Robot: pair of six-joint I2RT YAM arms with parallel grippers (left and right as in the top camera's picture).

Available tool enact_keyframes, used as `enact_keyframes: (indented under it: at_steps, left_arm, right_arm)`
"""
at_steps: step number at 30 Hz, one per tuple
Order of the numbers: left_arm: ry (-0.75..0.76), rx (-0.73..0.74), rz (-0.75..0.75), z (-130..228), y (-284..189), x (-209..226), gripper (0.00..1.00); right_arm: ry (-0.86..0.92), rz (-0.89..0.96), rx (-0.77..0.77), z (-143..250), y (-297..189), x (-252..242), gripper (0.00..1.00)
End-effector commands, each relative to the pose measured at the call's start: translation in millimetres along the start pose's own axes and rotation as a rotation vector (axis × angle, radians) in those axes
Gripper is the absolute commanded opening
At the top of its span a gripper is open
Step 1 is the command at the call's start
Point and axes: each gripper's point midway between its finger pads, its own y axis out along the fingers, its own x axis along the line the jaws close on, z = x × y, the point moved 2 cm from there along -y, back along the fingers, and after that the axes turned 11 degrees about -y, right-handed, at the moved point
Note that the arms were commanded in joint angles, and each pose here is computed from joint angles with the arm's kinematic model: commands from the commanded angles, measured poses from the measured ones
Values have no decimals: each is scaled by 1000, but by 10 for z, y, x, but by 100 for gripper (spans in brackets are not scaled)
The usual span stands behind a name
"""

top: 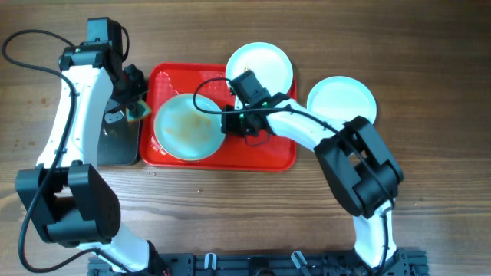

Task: Clean dirty plates on tray and stack at the side
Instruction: 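Lift the plate with the right gripper and stack it on the cleaned plate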

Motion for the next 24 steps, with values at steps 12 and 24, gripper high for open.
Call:
enact_keyframes:
  at_steps: [12, 24]
  left_arm:
    - [8, -17, -11, -57, -16, 30, 4]
    - [-12, -2, -22, -41, 49, 33, 4]
  right_arm:
    - [-480, 845, -538, -626, -1928, 55, 4]
    - [-637, 1266, -829, -450, -2430, 877, 4]
